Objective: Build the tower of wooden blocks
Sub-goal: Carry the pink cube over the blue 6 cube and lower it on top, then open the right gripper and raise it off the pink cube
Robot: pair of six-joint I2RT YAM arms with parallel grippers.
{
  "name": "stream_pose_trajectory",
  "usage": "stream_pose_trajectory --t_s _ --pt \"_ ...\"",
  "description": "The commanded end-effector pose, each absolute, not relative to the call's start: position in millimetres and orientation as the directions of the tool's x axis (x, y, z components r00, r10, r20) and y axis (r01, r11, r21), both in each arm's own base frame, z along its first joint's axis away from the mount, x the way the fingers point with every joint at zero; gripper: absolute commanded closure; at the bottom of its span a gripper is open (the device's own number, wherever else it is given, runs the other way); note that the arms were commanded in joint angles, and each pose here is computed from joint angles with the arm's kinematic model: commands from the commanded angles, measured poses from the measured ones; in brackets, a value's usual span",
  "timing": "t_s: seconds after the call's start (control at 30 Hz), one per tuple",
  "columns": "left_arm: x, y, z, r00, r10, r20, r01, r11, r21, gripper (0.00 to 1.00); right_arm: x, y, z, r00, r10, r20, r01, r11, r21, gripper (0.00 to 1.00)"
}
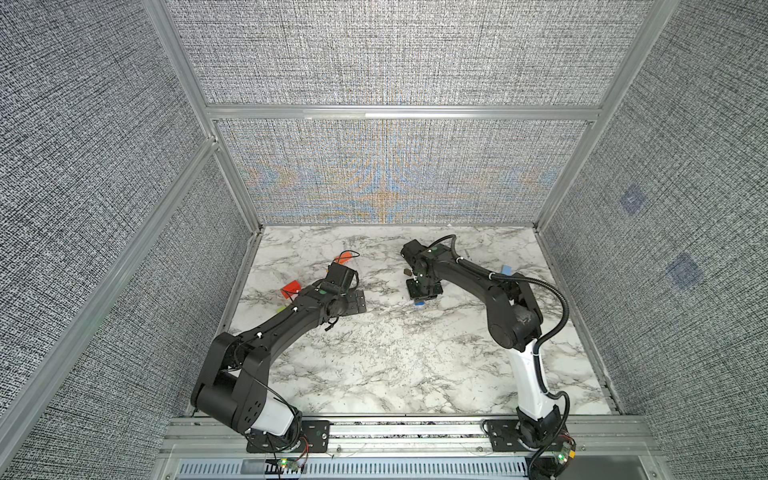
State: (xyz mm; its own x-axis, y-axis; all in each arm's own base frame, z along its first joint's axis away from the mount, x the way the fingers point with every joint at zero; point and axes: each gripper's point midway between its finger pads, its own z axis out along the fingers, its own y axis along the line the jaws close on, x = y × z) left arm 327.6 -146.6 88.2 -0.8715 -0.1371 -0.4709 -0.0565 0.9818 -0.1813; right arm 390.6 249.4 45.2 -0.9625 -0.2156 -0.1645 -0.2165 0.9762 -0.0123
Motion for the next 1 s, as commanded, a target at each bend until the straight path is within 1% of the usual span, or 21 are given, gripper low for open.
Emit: stream_pose_trajectory --t_s 0.0,0.13,0.4,0.47,0.57,0.67,0.83,0.97 --pt "330 -148 91 -0.863 -0.145 -0.485 -0.056 0.979 -0.194 0.01 388 249 46 -0.963 -0.224 -0.151 -0.225 0.974 -0.013 0.76" --pt "330 -148 91 -0.863 -0.143 -0.484 -0.055 0.98 -0.192 0.01 387 248 45 -0.962 -0.228 -0.148 -0.228 0.974 -0.017 0.76" --pt "331 -149 93 -0.86 -0.141 -0.491 -0.048 0.979 -0.197 0.01 385 247 42 -0.963 -0.234 -0.137 -0.233 0.972 -0.023 0.7" --pt "330 -148 94 -0.859 -0.14 -0.493 -0.046 0.979 -0.198 0.01 385 247 42 -0.962 -0.237 -0.134 -0.236 0.972 -0.024 0.65" --pt "331 -148 95 -0.858 -0.139 -0.494 -0.045 0.979 -0.197 0.01 384 247 42 -0.96 -0.245 -0.132 -0.243 0.969 -0.029 0.52" --pt "331 -147 95 -0.858 -0.139 -0.495 -0.049 0.981 -0.189 0.01 383 248 44 -0.958 -0.256 -0.133 -0.253 0.967 -0.033 0.43" --pt "330 -144 100 -0.859 -0.141 -0.492 -0.061 0.982 -0.176 0.01 382 249 52 -0.953 -0.268 -0.144 -0.267 0.963 -0.029 0.4" --pt "326 -138 110 -0.862 -0.154 -0.482 -0.087 0.983 -0.159 0.01 382 249 66 -0.944 -0.277 -0.178 -0.278 0.961 -0.02 0.39"
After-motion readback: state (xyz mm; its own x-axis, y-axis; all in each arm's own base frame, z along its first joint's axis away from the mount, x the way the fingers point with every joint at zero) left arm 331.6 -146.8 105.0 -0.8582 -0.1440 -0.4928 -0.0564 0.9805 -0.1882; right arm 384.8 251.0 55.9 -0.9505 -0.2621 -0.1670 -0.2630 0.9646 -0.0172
